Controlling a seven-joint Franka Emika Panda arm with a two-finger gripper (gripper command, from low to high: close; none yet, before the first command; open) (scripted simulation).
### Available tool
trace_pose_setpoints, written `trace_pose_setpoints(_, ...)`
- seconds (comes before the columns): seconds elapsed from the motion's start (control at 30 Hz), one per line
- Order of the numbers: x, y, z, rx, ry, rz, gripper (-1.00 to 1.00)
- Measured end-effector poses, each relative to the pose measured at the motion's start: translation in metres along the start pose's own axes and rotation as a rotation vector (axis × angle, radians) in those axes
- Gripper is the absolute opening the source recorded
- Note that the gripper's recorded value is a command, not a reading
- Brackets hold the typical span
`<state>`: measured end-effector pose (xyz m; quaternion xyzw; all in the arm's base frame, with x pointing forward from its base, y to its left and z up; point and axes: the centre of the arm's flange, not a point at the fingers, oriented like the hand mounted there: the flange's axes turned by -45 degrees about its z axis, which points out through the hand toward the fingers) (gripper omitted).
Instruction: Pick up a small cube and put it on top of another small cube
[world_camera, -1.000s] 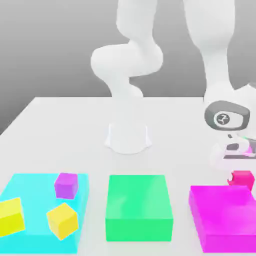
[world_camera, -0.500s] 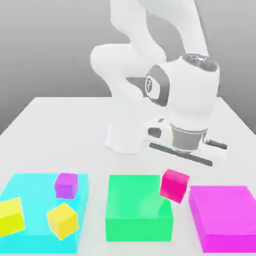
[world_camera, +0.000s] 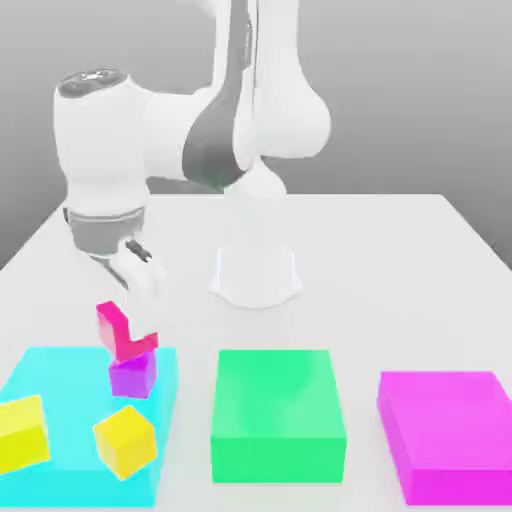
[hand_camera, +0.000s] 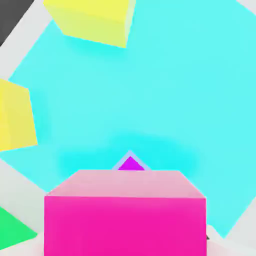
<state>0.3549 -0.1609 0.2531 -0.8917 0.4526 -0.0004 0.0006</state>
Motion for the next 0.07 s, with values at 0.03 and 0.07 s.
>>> trace_pose_setpoints(0.03, 0.0, 0.0, 0.0, 0.0, 0.0, 0.0, 1.0)
trace_pose_setpoints(0.07, 0.0, 0.0, 0.0, 0.0, 0.0, 0.0, 1.0)
